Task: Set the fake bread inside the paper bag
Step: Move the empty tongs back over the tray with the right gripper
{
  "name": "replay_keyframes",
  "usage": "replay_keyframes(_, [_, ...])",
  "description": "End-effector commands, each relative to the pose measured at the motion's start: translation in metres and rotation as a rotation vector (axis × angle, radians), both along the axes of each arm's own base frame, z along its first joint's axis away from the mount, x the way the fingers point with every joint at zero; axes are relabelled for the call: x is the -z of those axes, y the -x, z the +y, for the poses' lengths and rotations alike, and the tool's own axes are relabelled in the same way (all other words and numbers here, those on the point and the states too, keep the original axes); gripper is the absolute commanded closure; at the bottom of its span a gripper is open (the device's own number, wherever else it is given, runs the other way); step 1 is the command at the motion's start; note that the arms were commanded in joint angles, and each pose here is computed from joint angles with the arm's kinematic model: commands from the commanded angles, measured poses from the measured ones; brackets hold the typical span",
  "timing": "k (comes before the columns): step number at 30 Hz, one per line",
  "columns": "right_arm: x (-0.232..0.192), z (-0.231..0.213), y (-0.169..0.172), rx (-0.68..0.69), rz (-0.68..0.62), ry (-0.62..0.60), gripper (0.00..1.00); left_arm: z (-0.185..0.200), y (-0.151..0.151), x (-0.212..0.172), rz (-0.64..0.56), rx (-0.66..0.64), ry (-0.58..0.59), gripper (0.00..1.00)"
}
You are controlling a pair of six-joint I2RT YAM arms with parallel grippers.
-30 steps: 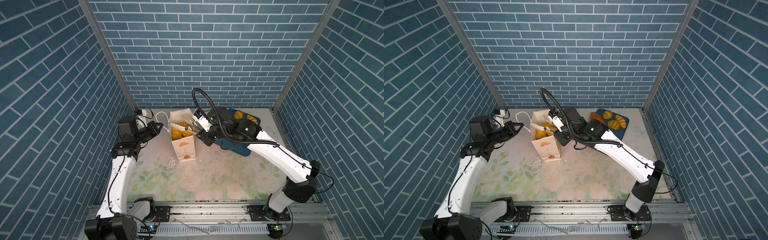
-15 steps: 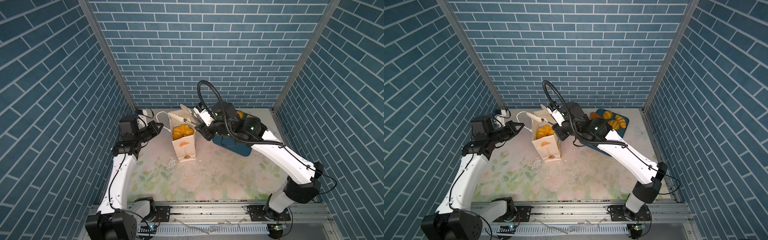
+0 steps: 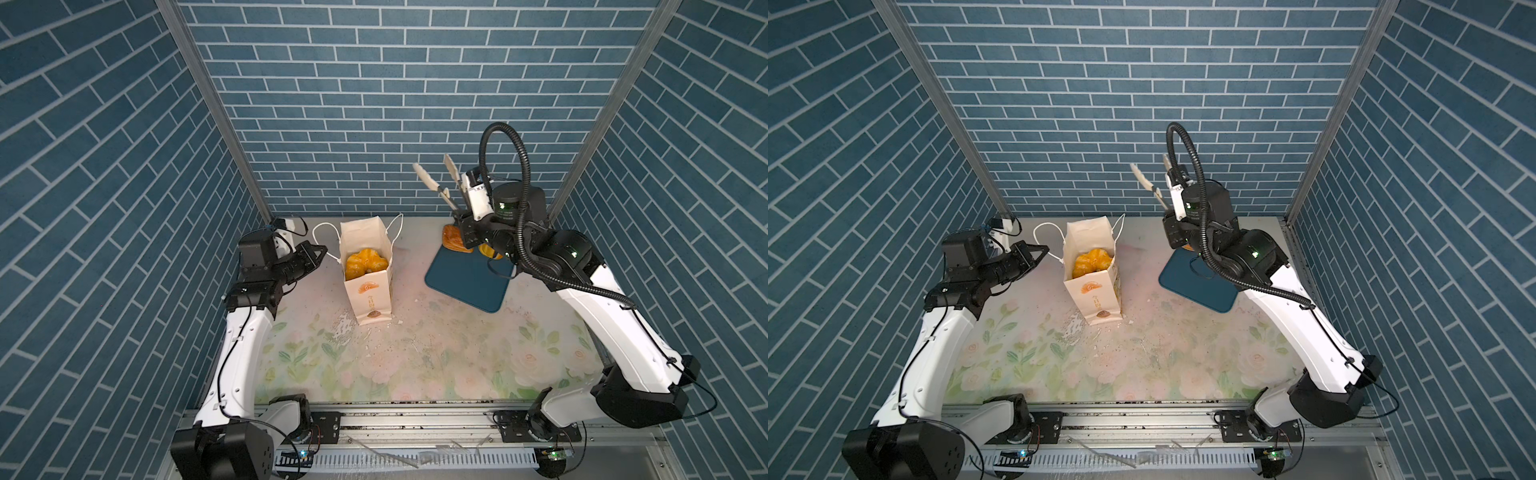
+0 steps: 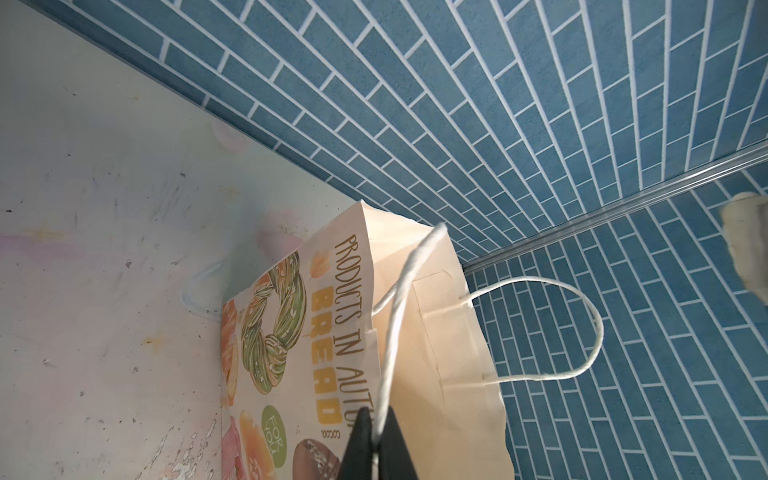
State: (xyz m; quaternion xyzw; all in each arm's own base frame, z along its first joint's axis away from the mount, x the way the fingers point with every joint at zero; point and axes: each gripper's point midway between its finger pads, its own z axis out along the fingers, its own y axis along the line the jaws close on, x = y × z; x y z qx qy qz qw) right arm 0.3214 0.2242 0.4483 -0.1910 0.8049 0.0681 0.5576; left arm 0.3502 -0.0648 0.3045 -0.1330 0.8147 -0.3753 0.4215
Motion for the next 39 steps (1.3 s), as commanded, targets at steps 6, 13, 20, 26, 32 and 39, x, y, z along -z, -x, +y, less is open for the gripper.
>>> replay_keyframes(6, [0.071,-0.065,-0.021,0.225,0.196,0.039,0.56,0.0,-0.003,-0.011,-0.031,0.01,-0.004,0.92])
replay_keyframes(13, [0.133,-0.08,-0.041,0.258,0.358,0.04,0.55,0.0,0.0,-0.011,-0.033,0.006,-0.004,0.92])
replay_keyframes(20, [0.18,-0.078,-0.065,0.261,0.481,0.003,0.54,0.0,0.001,-0.012,-0.035,0.003,-0.005,0.92])
replay_keyframes(26, [0.209,-0.079,-0.088,0.269,0.513,0.058,0.54,0.0,0.001,-0.014,-0.038,0.007,-0.003,0.92])
replay_keyframes(32, [0.236,-0.079,-0.111,0.269,0.558,0.068,0.53,-0.001,0.001,-0.016,-0.041,0.009,-0.002,0.92])
replay_keyframes(39, [0.256,-0.074,-0.134,0.26,0.589,0.057,0.52,-0.001,0.002,-0.018,-0.043,0.012,-0.004,0.92])
